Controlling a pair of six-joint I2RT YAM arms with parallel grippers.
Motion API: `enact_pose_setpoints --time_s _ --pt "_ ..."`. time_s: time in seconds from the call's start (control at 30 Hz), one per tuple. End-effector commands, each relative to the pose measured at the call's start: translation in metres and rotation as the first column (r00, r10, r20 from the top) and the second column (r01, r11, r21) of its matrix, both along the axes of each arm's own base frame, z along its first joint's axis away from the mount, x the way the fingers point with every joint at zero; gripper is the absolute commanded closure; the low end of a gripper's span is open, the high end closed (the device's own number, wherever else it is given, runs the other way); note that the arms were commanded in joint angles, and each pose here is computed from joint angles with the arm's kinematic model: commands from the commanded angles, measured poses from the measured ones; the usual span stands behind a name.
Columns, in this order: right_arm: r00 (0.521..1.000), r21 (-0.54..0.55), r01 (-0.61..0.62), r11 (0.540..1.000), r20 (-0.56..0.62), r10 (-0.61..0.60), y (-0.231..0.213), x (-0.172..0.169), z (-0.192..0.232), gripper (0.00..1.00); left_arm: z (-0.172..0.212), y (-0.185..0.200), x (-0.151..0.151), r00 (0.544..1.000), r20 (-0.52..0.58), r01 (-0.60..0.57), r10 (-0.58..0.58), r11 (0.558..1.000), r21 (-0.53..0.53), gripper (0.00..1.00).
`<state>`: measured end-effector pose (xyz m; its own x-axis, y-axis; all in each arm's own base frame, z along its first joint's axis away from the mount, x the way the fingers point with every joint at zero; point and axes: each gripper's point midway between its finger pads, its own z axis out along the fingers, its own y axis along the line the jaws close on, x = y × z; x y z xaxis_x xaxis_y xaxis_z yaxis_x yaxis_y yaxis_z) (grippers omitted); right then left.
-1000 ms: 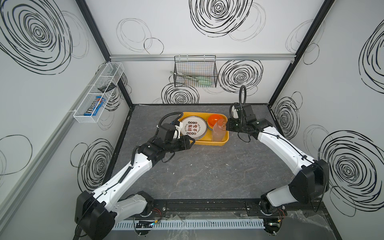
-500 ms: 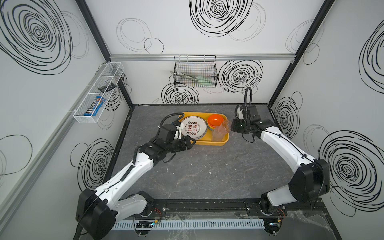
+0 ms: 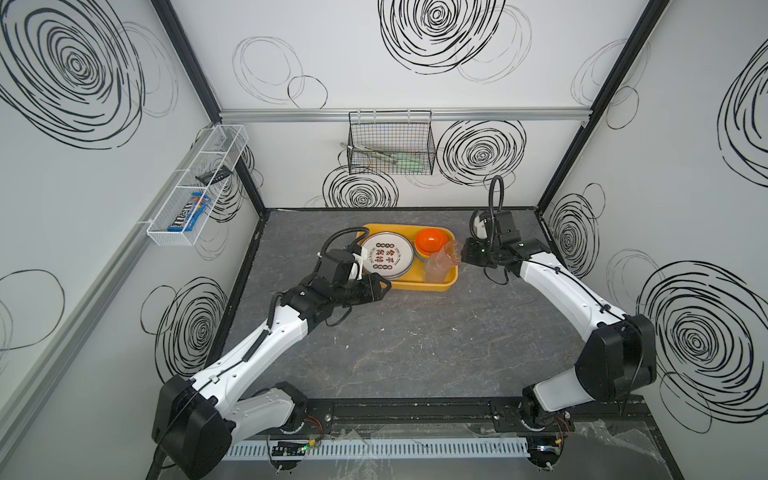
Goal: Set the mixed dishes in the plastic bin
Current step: 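Carry the pink cup over the stacked cups in the bin with the right gripper, then lower the pink cup onto the stacked cups and open the right gripper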
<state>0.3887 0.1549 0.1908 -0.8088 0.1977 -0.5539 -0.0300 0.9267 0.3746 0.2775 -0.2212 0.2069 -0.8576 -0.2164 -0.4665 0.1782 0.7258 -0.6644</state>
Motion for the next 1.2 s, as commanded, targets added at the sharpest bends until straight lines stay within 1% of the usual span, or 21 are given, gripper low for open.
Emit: enact_pose_setpoints --time_s 0.0,0.4,0.77,0.93,1.07,1.17 --pt "1.0 0.008 -0.01 1.0 0.014 0.01 0.002 0.007 0.0 0.92 0.002 -0.005 0.002 1.0 0.017 0.008 -0.007 1.0 -0.021 0.47" --pt "1.0 0.02 -0.012 1.0 -0.021 0.013 0.004 0.01 -0.014 0.92 -0.001 -0.005 0.002 1.0 0.012 0.006 -0.006 1.0 -0.019 0.47" --pt "0.998 0.022 -0.017 1.0 -0.065 0.019 0.008 0.013 -0.028 0.89 -0.003 -0.003 0.002 1.0 0.006 -0.001 0.001 1.0 -0.013 0.47" --pt "0.997 0.025 -0.02 0.999 -0.073 0.021 0.011 0.015 -0.033 0.84 -0.004 -0.003 0.002 1.0 0.006 -0.004 0.004 1.0 -0.012 0.47" --pt "0.996 0.021 -0.021 1.0 -0.084 0.023 0.013 0.015 -0.036 0.73 -0.004 -0.003 0.002 1.0 0.005 -0.004 0.004 1.0 -0.012 0.47" --pt "0.997 0.019 -0.02 1.0 -0.08 0.022 0.013 0.015 -0.033 0.7 -0.003 -0.002 0.003 1.0 0.007 -0.006 0.006 1.0 -0.013 0.47"
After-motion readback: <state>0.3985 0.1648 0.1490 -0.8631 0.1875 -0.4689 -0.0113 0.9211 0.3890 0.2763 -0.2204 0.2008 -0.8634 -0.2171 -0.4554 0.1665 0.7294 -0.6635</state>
